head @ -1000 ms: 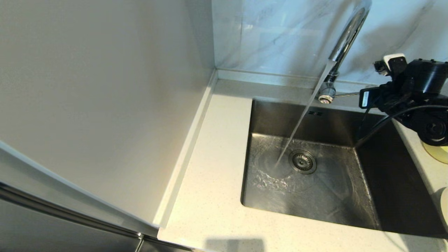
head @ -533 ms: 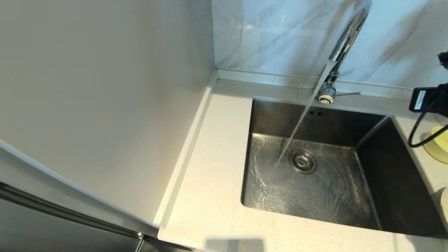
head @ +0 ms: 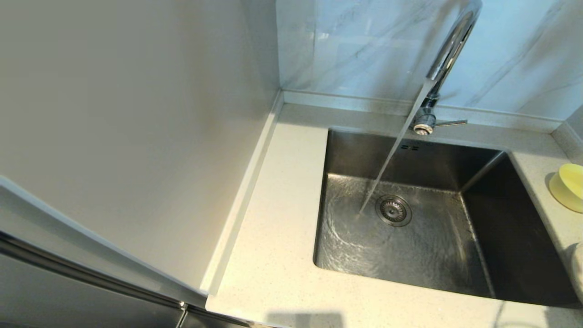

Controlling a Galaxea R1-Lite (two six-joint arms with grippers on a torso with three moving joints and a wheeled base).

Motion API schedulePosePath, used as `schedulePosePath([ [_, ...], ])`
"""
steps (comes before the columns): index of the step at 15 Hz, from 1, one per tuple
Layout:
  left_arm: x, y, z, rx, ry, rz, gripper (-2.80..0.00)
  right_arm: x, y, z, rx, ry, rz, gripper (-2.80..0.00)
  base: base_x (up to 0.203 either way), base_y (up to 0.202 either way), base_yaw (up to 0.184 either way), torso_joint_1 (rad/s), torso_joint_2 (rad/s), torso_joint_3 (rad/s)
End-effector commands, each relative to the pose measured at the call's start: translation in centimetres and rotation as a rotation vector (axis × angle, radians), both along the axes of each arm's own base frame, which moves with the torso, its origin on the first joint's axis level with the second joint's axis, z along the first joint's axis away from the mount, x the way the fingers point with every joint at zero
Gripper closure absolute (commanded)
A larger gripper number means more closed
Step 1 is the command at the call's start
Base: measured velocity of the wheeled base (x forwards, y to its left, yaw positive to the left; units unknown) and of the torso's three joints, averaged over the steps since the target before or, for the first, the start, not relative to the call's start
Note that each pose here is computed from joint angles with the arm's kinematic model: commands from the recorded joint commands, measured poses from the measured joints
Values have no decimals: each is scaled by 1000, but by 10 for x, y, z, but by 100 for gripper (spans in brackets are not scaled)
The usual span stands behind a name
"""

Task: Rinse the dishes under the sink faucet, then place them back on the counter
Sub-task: Turn on the faucet

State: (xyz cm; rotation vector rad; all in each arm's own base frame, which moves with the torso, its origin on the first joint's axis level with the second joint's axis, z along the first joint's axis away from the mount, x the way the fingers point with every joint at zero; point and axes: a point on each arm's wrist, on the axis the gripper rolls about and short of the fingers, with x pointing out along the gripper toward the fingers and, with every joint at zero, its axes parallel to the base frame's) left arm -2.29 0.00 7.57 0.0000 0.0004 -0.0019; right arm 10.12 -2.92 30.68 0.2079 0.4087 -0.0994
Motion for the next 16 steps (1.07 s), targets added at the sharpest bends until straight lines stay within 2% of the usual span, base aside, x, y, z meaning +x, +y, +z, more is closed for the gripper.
schedulePosePath([
  [1, 0, 0, 0, 0, 0, 0, 0, -15, 5, 10, 6, -7, 12, 0, 0, 0, 0, 0, 0, 0],
  [3, 0, 0, 0, 0, 0, 0, 0, 1, -1, 14, 10, 38, -8, 0, 0, 0, 0, 0, 0, 0],
  [6, 0, 0, 0, 0, 0, 0, 0, 10, -13, 2, -46, 168, -193, 0, 0, 0, 0, 0, 0, 0],
  [8, 0, 0, 0, 0, -1, 0, 0, 6, -23, -9, -88, 234, -248, 0, 0, 0, 0, 0, 0, 0],
  [10, 0, 0, 0, 0, 0, 0, 0, 7, -27, -16, -151, 282, -220, 0, 0, 0, 0, 0, 0, 0],
  [16, 0, 0, 0, 0, 0, 0, 0, 57, -53, -17, -150, 370, -184, 0, 0, 0, 0, 0, 0, 0],
])
